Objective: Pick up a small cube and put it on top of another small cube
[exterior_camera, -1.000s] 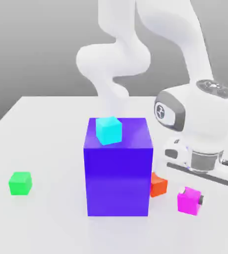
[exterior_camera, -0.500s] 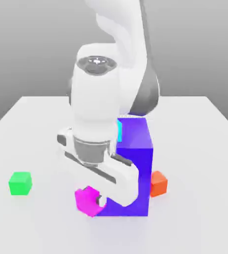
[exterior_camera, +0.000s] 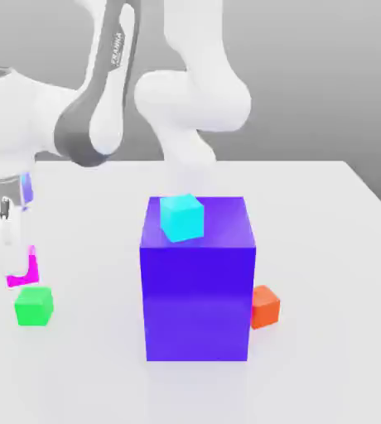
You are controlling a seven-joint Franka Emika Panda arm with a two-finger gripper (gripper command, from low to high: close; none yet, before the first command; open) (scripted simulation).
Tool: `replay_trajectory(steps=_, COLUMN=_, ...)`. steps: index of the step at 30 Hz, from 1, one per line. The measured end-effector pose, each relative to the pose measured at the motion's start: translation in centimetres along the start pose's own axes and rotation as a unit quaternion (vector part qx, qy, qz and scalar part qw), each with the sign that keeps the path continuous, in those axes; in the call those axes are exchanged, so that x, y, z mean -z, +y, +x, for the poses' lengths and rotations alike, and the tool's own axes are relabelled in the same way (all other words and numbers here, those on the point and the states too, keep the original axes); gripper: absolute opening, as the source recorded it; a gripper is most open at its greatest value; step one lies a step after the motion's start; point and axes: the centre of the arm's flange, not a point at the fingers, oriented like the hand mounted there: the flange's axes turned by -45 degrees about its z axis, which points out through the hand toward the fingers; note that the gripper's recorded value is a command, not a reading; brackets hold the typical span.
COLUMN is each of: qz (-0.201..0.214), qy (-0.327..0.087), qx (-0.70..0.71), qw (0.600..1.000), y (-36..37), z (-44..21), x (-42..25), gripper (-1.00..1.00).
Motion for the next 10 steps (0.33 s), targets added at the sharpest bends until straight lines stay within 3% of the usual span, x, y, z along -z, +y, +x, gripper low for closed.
replay_trajectory(steps=7, qz=0.001, qy=-0.005, qx=-0.041, qw=0.999, y=1.6, z=-0.1, x=-6.2, gripper=-1.0)
replay_trajectory(steps=8, qz=0.0, qy=-0.005, qx=-0.041, qw=0.999, y=1.7, z=-0.2, x=-6.9, gripper=1.0)
replay_trajectory(steps=10, qz=0.0, qy=-0.005, qx=-0.041, qw=0.999, y=1.7, z=-0.2, x=-6.9, gripper=1.0)
